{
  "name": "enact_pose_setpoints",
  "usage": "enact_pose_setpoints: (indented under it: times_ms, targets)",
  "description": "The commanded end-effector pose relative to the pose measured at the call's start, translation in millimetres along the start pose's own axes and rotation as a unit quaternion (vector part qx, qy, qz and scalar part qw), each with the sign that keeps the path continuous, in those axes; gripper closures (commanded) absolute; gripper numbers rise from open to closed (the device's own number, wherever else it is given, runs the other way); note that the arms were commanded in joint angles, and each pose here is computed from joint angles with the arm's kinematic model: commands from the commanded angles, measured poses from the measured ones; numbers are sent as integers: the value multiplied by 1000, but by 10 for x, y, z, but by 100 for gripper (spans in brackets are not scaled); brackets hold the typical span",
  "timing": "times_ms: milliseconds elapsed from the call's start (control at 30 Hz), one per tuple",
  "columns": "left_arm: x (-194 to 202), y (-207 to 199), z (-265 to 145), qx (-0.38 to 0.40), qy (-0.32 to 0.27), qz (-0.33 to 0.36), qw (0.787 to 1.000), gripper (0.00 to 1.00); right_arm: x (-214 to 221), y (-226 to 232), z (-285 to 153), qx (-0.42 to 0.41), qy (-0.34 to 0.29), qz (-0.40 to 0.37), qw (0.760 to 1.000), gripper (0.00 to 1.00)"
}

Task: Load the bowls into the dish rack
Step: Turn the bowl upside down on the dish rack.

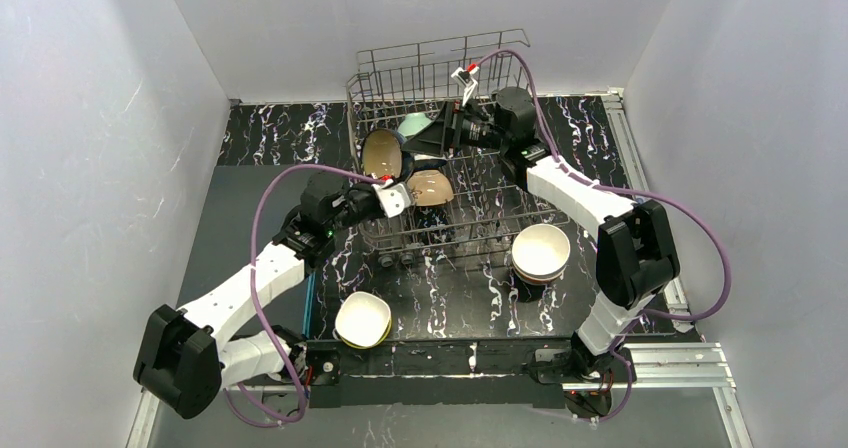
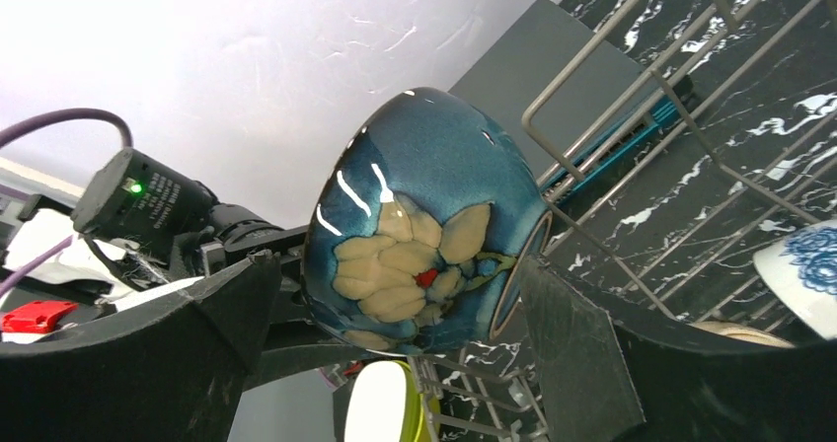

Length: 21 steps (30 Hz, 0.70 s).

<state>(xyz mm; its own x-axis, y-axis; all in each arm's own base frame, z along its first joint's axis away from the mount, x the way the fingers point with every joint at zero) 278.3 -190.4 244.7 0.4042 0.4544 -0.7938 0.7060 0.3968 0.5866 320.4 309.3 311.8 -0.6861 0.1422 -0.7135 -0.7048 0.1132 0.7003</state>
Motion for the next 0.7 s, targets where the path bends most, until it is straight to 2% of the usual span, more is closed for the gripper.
enact_pose_setpoints:
  times_ms: [0,667]
  targets:
    - [-461,370,-149,-67,-83,52,993,100,-41,56,53,13,31,-39,999,1]
    - [-447,396,-194,-73,-75,68,992,100,233,-14,297,45,125,-21,991,1]
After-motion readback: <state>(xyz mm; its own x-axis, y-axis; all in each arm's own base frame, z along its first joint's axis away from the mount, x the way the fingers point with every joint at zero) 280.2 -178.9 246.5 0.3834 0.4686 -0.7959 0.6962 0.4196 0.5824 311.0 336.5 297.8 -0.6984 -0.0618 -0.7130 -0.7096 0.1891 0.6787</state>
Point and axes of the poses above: each gripper's point midway between its finger pads, its own z axis out along the fingers, its own y axis along the line the jaws close on, x = y × z, the point moved 6 cm from there along -z, back along the fingers, and after that the axes turned 1 degree about -z, right-handed, at the moved point
